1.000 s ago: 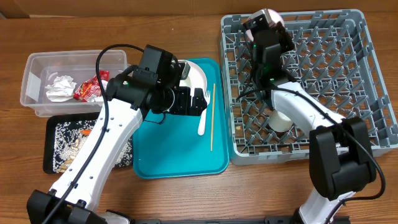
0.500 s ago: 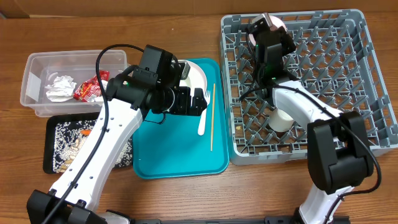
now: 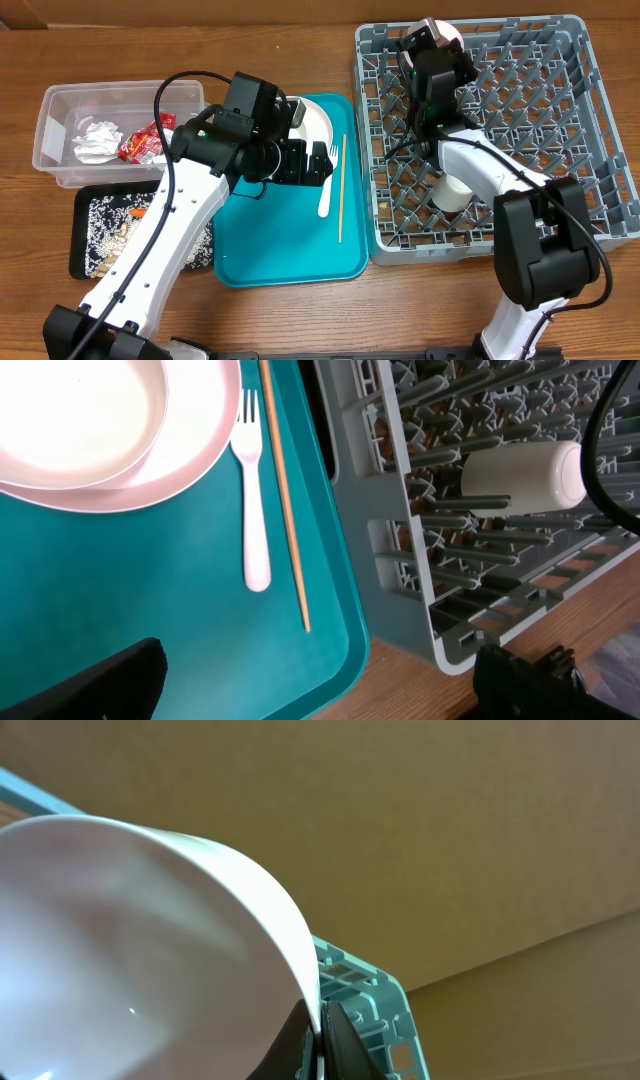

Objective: Sort waste into correct bins and load items into the dishwasher
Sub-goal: 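Open the left gripper and carry the bowl to the rack's back edge, then lower the pink bowl into the rack's back-left slots with the right gripper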

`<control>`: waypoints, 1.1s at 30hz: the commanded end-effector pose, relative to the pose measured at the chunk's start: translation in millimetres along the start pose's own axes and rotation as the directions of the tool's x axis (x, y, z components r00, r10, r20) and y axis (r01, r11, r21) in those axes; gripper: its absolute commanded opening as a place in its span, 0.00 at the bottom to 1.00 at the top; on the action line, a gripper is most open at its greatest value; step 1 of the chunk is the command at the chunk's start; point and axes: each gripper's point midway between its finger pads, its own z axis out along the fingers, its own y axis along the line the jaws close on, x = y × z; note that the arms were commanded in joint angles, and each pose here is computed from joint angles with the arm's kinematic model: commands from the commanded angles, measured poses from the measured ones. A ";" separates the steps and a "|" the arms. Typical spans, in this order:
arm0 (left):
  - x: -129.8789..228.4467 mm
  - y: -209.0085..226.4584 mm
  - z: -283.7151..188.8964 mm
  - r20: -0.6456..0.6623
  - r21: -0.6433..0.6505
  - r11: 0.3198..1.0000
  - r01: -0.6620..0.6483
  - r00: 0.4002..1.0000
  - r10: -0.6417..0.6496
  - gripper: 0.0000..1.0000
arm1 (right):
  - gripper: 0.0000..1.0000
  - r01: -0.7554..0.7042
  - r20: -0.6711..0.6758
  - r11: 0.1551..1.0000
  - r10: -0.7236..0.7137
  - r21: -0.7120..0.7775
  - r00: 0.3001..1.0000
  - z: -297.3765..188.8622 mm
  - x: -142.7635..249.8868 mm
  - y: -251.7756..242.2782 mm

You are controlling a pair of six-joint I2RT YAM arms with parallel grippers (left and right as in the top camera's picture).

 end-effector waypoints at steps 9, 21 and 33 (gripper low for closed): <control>-8.7 -8.1 -14.0 0.049 0.010 0.999 -0.032 0.998 0.032 1.00 | 0.04 0.054 -0.008 0.998 -0.054 -0.027 0.999 4.9 5.7 11.9; -8.7 -8.1 -14.1 0.050 0.011 0.999 -0.032 0.998 0.032 1.00 | 0.04 0.098 0.037 0.995 -0.099 0.030 0.994 9.5 -4.2 7.0; -8.7 -8.1 -14.1 0.050 0.011 0.999 -0.032 0.998 0.032 1.00 | 0.04 0.116 -0.012 0.993 -0.116 0.013 0.993 2.3 2.3 18.7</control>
